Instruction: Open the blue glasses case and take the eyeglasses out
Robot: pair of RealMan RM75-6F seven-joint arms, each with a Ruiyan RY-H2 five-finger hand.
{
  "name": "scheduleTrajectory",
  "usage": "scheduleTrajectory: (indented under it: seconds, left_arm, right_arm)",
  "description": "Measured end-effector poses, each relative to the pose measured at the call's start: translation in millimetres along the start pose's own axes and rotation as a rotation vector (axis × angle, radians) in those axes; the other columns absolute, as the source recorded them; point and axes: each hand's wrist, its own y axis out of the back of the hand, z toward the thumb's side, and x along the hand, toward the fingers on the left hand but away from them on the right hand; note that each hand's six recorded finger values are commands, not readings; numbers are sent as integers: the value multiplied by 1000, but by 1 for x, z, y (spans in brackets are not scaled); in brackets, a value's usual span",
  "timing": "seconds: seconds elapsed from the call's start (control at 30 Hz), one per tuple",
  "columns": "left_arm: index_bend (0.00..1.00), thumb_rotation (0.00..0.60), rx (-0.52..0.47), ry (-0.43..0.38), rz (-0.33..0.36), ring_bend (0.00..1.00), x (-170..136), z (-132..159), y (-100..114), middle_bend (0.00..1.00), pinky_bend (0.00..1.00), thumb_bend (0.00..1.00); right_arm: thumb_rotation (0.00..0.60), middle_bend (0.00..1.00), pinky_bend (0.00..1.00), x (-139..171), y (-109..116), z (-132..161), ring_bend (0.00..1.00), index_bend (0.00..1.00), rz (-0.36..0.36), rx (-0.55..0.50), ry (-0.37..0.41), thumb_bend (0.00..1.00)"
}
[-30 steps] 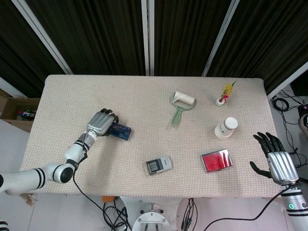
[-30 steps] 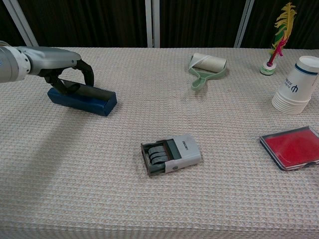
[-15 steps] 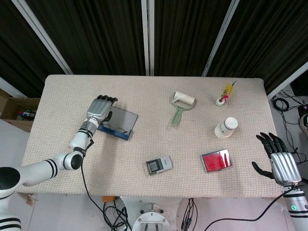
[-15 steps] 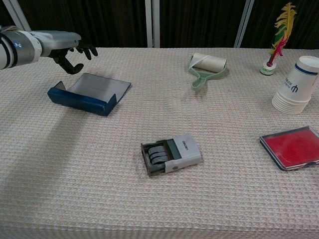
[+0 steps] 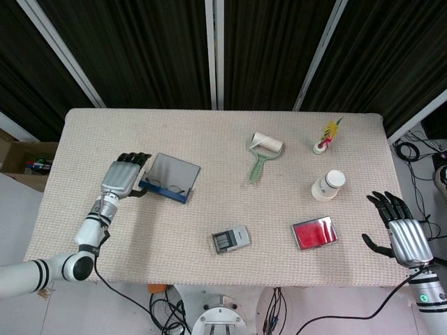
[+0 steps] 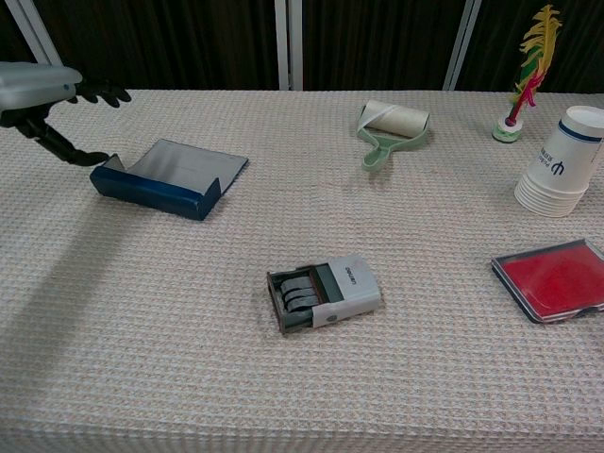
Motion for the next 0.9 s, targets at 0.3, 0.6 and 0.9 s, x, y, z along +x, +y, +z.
scheduleTrajectory:
  seconds: [0.3, 0.6, 0.9]
  left_arm:
    - [39, 566, 38, -1, -24, 61, 13, 6, -24, 26, 130, 248]
    - [39, 580, 43, 23, -29, 61, 56, 13, -21, 33, 130, 196]
    - [85, 600, -16, 71, -4, 61, 93, 21, 2, 39, 131, 290]
  right_arm:
    - [600, 110, 107, 4, 2, 2, 0, 130, -8, 3, 0, 201]
    - [600, 110, 107, 8, 3, 0, 0, 129, -12, 3, -16, 201]
    - [600, 110, 107, 10, 4, -3, 0, 130, -15, 1, -28, 202]
